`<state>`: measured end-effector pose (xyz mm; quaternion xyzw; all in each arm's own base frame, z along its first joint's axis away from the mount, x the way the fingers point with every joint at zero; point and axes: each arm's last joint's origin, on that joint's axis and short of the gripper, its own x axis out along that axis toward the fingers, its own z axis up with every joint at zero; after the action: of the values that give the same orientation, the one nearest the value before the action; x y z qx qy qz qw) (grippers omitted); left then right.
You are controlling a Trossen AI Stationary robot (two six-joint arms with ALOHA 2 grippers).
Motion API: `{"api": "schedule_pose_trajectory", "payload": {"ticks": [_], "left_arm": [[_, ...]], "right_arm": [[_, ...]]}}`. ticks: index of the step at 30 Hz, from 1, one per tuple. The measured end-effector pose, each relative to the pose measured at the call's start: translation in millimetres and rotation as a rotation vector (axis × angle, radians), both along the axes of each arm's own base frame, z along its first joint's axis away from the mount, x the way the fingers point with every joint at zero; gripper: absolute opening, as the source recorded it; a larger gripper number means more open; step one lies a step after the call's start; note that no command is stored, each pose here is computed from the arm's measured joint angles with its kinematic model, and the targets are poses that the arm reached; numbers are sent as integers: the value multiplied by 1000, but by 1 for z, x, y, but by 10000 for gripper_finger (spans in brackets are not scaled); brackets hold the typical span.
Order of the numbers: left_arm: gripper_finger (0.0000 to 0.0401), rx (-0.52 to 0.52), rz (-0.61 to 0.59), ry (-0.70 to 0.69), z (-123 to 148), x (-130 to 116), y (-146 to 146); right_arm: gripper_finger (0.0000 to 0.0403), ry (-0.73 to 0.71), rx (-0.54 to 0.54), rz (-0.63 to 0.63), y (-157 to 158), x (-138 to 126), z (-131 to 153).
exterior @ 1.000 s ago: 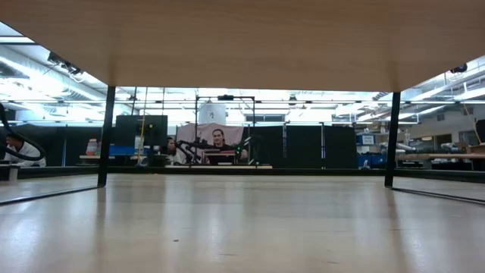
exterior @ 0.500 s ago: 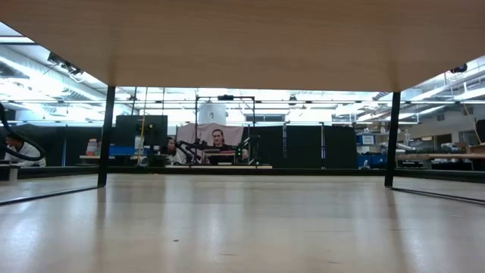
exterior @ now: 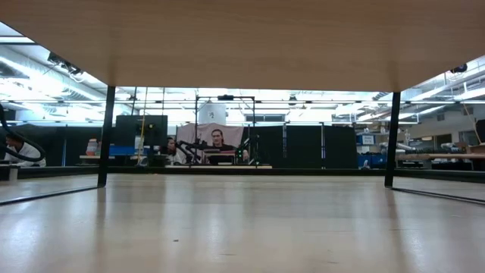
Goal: Place coffee mugs
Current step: Return to Home Position
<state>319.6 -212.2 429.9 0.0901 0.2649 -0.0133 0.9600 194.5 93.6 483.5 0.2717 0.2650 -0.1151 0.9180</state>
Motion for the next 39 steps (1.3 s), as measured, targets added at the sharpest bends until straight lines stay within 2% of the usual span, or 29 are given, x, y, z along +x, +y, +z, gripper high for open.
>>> {"api": "schedule_pose_trajectory", "payload": {"ticks": [6,17,21,27,39], "left_arm": [[156,-38,9,-72,30,-23,17],[156,-66,8,-153,62,-55,40],[156,-73,10,-163,68,-64,45],[156,-75,6,-163,69,-67,47],[156,-73,5,-163,69,-67,47]], "right_arm": [[91,-41,-143,50,-10,-15,9],[91,-40,-291,136,-20,-34,11],[91,-9,-352,134,-23,-44,-5],[91,-27,-364,167,-29,-56,-40],[91,-329,-422,371,-36,-75,-109]]}}
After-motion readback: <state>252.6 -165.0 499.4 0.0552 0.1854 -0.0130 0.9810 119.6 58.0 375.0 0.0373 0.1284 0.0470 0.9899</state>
